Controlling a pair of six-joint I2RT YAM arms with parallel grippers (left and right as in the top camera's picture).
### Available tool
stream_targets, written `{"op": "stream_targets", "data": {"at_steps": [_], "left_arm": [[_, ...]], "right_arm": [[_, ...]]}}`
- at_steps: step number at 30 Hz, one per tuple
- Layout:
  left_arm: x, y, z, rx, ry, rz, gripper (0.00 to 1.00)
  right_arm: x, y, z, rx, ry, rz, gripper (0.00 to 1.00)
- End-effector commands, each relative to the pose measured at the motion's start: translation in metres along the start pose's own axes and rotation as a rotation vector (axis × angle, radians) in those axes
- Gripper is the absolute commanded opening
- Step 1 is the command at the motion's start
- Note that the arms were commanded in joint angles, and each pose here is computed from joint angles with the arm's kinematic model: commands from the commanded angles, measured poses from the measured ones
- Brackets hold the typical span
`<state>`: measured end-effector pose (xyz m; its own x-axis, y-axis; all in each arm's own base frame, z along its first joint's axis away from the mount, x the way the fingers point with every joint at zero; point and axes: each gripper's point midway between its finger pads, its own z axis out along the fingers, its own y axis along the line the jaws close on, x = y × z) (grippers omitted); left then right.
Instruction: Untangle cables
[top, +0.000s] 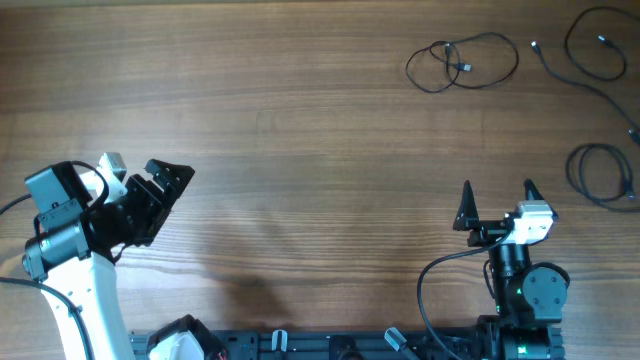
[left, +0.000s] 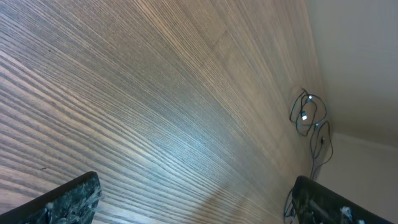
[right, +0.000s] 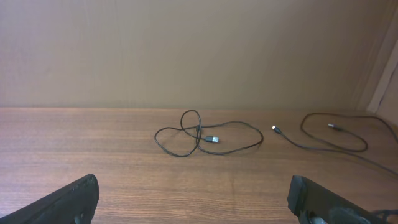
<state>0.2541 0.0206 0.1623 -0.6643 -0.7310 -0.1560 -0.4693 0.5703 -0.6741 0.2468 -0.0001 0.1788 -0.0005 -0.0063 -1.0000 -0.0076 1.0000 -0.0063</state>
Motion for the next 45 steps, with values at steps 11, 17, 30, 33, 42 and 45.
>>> {"op": "stream_targets", "data": {"at_steps": [11, 17, 30, 33, 42, 45], "left_arm": [[-0.002, 0.0, -0.001, -0.001, -0.006, -0.005, 1.0], [-0.002, 0.001, 0.0, -0.003, -0.003, -0.008, 1.0], [-0.002, -0.001, -0.002, 0.001, -0.013, 0.0, 1.0], [-0.001, -0.008, -0.011, 0.018, -0.049, 0.033, 1.0], [0.011, -0.036, -0.05, 0.088, -0.213, 0.173, 1.0], [0.022, -0.047, -0.059, 0.107, -0.245, 0.244, 1.0]], "right_arm": [[0.005, 0.001, 0.0, -0.007, 0.003, -0.02, 1.0], [0.005, 0.001, 0.0, -0.007, 0.003, -0.02, 1.0], [0.005, 0.001, 0.0, -0.007, 0.003, -0.02, 1.0], [0.005, 0.001, 0.0, -0.007, 0.003, -0.02, 1.0], [0.005, 0.001, 0.0, -0.007, 0.003, -0.02, 1.0], [0.005, 0.001, 0.0, -0.007, 0.003, -0.02, 1.0]]}}
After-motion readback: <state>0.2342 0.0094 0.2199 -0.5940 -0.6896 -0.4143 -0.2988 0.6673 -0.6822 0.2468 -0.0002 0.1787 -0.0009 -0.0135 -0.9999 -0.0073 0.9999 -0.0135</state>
